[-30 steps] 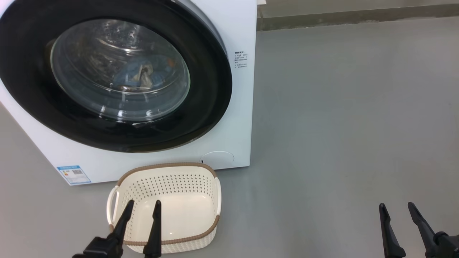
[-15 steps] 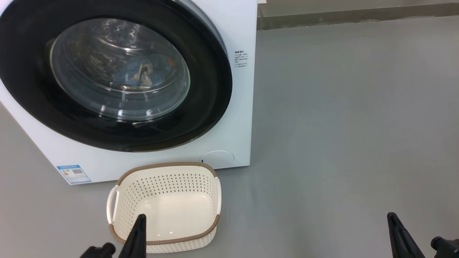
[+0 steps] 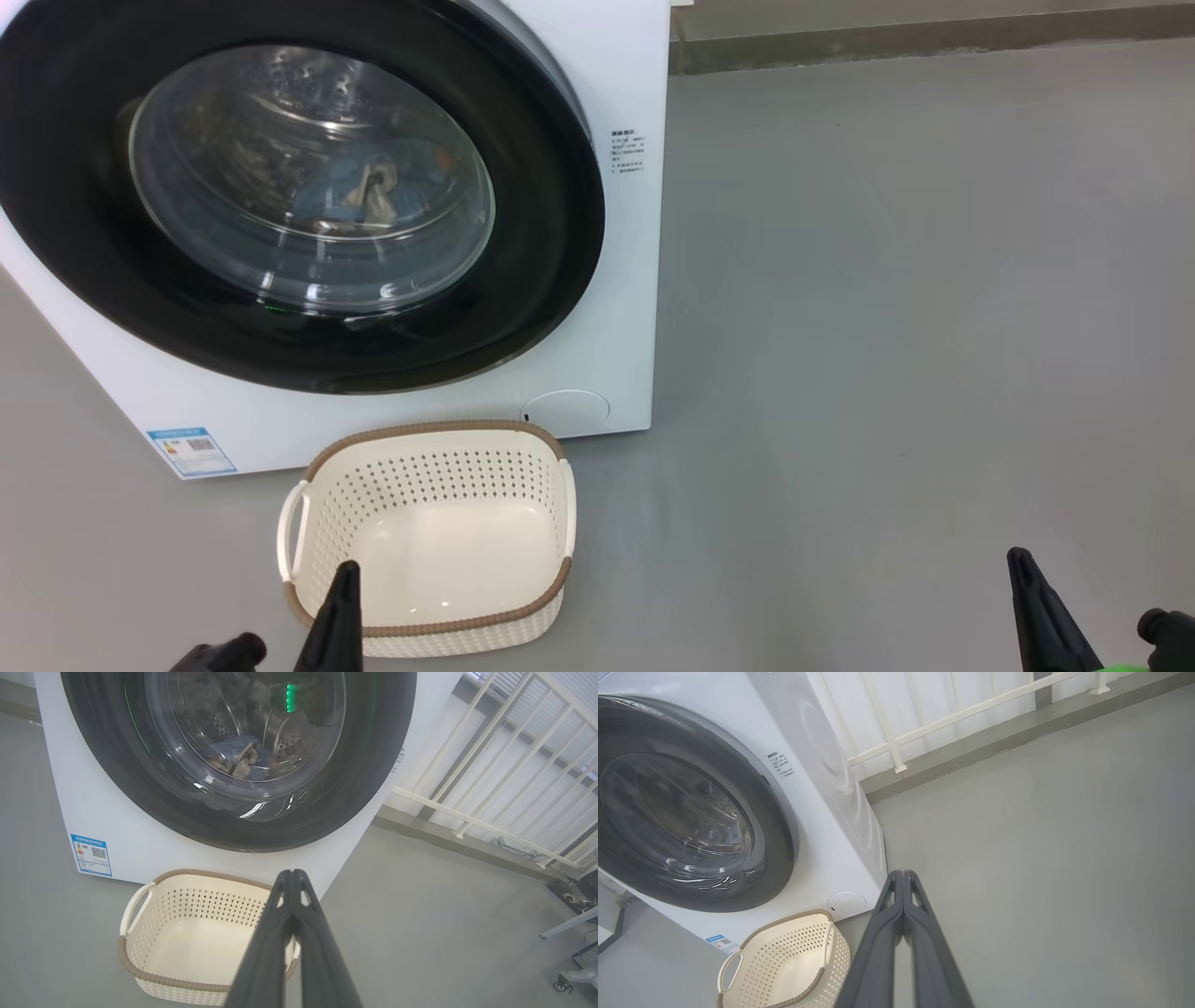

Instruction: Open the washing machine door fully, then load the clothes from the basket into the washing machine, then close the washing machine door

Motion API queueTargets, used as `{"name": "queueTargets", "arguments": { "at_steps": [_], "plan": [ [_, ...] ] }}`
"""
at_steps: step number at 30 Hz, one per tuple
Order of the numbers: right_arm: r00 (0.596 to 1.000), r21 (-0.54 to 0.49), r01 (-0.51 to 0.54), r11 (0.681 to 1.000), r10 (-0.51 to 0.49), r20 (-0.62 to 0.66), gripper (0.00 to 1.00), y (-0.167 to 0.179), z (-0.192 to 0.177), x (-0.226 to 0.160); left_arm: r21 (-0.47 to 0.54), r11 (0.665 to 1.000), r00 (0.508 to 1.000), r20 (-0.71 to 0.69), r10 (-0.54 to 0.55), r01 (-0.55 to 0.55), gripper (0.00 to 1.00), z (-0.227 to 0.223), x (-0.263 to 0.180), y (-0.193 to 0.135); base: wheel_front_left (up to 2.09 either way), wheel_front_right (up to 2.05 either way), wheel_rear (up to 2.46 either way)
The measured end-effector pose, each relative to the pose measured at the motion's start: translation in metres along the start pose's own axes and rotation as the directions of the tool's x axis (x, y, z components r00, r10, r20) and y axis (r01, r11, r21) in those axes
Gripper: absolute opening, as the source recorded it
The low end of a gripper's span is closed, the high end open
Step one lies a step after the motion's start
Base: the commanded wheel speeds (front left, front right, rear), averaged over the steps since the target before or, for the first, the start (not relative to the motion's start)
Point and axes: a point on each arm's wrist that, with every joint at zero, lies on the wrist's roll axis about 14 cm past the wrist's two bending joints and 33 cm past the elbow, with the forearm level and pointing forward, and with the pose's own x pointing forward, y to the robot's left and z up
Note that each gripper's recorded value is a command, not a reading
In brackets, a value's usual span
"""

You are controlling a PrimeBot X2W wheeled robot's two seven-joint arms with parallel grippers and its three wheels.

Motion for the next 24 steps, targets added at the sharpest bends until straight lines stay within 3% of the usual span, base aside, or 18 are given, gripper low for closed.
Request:
{"name": "queueTargets", "arguments": {
  "at_steps": [14,24],
  "plan": [
    [1.0,0.148,0.007,0.989,-0.007,-0.004,0.0,-0.001,-0.001,0.005,-0.144,0.989,0.999,-0.01,0.038,-0.039,0.0,0.001,0.001,0.009,0.0,0.0,0.0],
    [1.0,0.273,0.002,0.962,-0.004,0.005,0.0,0.001,0.002,0.013,-0.261,0.963,0.998,-0.009,0.063,-0.063,0.0,0.006,0.003,0.015,0.0,0.0,0.0]
  ]
}}
